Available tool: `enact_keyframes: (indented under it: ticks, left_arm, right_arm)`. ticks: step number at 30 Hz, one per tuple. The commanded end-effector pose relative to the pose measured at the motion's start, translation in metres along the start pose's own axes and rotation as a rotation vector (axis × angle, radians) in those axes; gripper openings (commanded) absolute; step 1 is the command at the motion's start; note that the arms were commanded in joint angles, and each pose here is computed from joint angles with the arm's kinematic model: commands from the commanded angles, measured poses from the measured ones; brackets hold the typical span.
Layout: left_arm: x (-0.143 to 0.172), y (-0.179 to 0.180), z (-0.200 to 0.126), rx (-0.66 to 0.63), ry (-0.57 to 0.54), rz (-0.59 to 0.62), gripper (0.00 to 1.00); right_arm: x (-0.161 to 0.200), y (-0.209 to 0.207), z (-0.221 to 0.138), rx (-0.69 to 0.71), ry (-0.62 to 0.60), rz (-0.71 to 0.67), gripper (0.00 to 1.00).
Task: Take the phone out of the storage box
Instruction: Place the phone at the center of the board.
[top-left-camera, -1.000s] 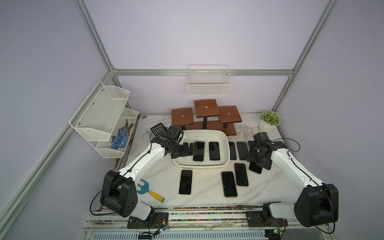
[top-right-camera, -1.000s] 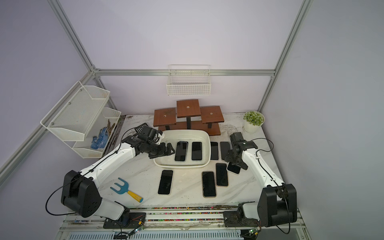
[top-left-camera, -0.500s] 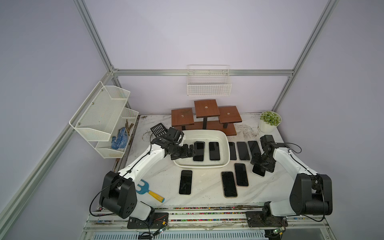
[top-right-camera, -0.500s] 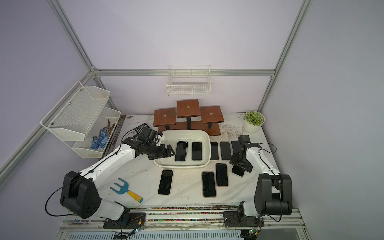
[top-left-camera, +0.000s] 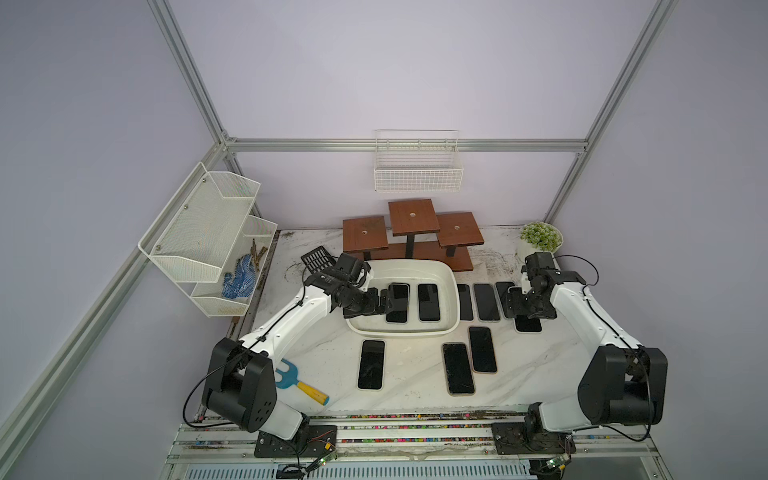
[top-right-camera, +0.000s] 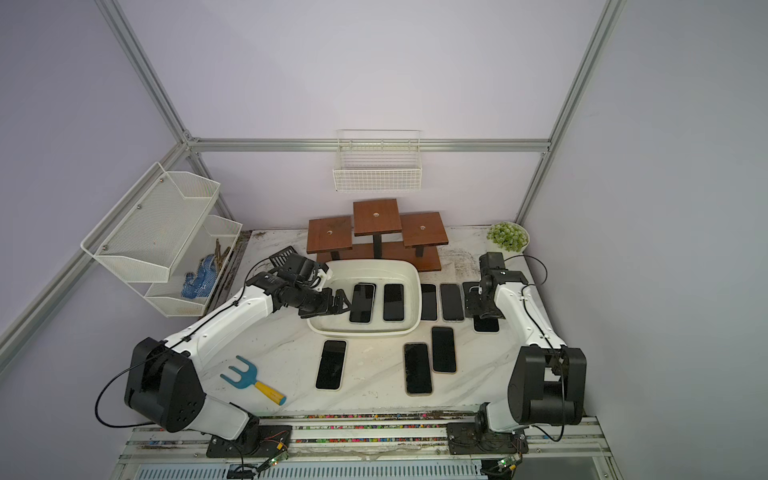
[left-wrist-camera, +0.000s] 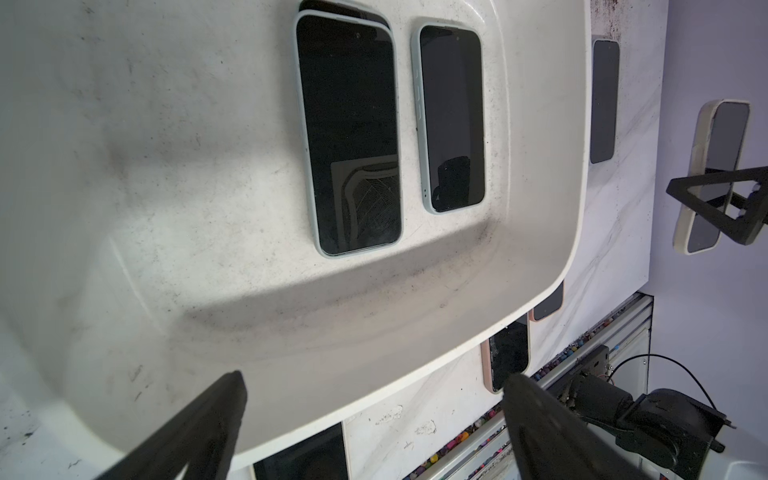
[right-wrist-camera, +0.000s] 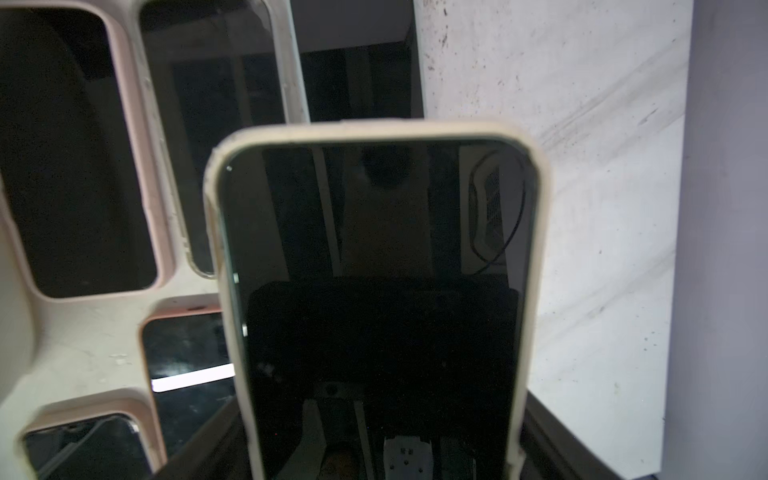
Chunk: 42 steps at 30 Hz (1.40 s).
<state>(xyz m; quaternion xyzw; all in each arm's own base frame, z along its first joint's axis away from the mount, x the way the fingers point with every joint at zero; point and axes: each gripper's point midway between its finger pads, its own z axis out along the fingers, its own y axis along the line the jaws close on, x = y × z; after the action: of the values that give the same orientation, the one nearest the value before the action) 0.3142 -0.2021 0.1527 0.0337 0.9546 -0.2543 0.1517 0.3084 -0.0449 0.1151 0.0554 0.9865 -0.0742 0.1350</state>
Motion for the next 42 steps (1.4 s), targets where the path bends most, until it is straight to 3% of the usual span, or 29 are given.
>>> enact_keyframes:
  ticks: [1,5,11,17,21,24,29,33,36,39,42]
  left_arm:
    - [-0.019,-0.014,-0.009,0.048,-0.05,0.047,1.0]
    - [-0.019,-0.014,-0.009,0.047,-0.044,0.055,1.0]
    - [-0.013,-0.009,-0.01,0.034,-0.041,0.052,1.0]
    - [-0.009,-0.001,-0.011,0.014,-0.048,0.04,1.0]
    - [-0.009,0.001,-0.007,0.02,-0.048,0.026,1.0]
    - [-0.009,0.001,-0.007,0.024,-0.051,0.024,1.0]
    - [-0.008,0.003,-0.008,0.02,-0.052,0.025,1.0]
    - [-0.004,0.003,-0.008,0.027,-0.052,0.023,1.0]
    - [-0.002,0.004,-0.008,0.029,-0.057,0.018,1.0]
    - [0.0,0.004,-0.006,0.038,-0.054,0.012,1.0]
    - [0.0,0.002,-0.007,0.045,-0.055,0.013,1.0]
  right_arm:
    - [0.001,-0.021,0.005,0.116,0.016,-0.072,0.65]
    - [-0.007,-0.043,0.025,0.208,0.062,-0.073,0.71]
    - [-0.02,-0.049,0.045,0.215,0.086,-0.05,0.71]
    - [0.009,-0.033,0.059,0.133,0.168,-0.089,0.72]
    - [0.021,-0.029,0.058,0.112,0.157,-0.101,0.74]
    - [0.022,-0.035,0.052,0.137,0.156,-0.11,0.75]
    - [0.031,-0.013,0.042,0.0,0.156,-0.145,0.74]
    - [0.034,-0.008,0.032,-0.018,0.164,-0.132,0.74]
    - [0.02,0.014,-0.001,-0.04,0.064,-0.174,0.73]
    - [-0.002,0.009,-0.028,0.008,-0.019,-0.049,0.73]
    - [-0.002,0.036,-0.04,-0.132,-0.004,0.012,0.71]
